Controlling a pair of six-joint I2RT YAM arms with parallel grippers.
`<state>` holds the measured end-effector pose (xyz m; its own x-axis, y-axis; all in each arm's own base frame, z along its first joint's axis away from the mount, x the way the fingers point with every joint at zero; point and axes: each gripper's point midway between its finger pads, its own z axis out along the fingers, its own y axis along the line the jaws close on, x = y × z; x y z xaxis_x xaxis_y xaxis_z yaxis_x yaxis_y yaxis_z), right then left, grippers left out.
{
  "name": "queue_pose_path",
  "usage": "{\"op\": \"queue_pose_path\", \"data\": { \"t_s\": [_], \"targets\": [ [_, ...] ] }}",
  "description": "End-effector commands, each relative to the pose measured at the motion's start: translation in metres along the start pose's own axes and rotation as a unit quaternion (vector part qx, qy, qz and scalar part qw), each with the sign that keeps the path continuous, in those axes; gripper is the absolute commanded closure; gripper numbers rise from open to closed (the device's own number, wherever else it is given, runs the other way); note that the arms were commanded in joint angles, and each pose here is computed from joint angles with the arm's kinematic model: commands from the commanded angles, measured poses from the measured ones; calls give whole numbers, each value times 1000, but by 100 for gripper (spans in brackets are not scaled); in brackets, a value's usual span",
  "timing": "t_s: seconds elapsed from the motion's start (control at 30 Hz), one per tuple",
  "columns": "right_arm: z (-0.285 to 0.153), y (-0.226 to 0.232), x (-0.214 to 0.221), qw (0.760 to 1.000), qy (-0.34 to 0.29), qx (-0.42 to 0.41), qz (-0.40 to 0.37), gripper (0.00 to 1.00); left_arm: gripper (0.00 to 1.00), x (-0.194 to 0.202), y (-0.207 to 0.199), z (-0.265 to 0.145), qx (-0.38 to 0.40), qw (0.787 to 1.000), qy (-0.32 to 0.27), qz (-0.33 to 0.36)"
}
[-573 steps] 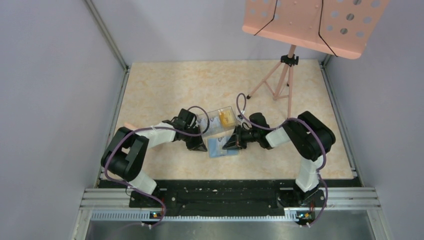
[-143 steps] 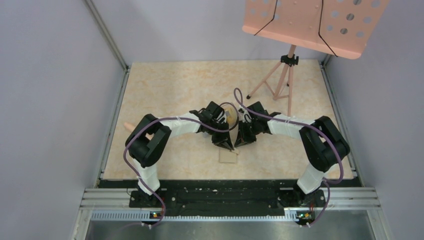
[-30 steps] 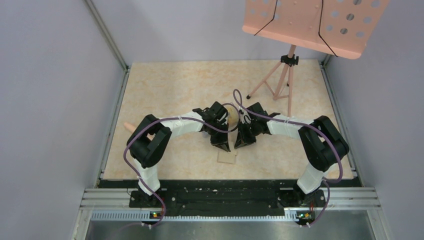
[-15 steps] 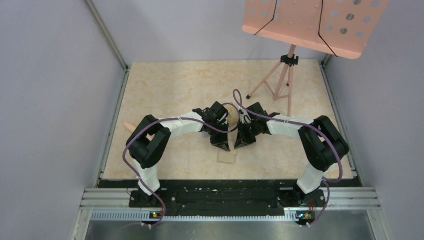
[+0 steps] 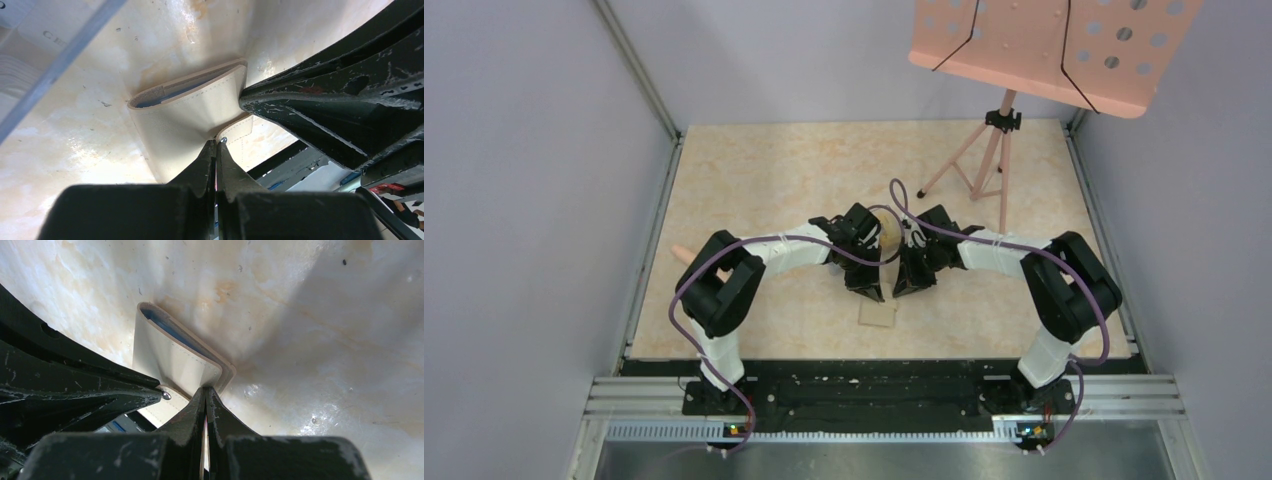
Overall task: Put the credit cards into the card holder
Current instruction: Close the card holder at the center of the board.
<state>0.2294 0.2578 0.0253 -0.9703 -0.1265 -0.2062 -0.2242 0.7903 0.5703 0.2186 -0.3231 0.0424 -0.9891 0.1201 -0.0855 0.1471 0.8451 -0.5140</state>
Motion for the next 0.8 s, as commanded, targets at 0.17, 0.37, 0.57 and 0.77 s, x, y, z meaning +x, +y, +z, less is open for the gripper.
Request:
{"op": "queue_pose_path", "data": {
  "t_s": [0.17,0.37,0.57,0.77],
  "targets": [
    [-11,22,1,998,-22,-39,-44,100,100,-1,4,-1,-13,1000,-3,10],
    [-22,35,0,995,-40,-58,-65,100,100,1,6,0,-18,1000,0,8],
    [-20,46,6,993,-34,-72,-84,100,100,2,9,1,-23,1000,2,6],
    [-7,40,14,995,-10,-58,-78,100,100,5,8,4,-20,1000,6,9]
  ]
}}
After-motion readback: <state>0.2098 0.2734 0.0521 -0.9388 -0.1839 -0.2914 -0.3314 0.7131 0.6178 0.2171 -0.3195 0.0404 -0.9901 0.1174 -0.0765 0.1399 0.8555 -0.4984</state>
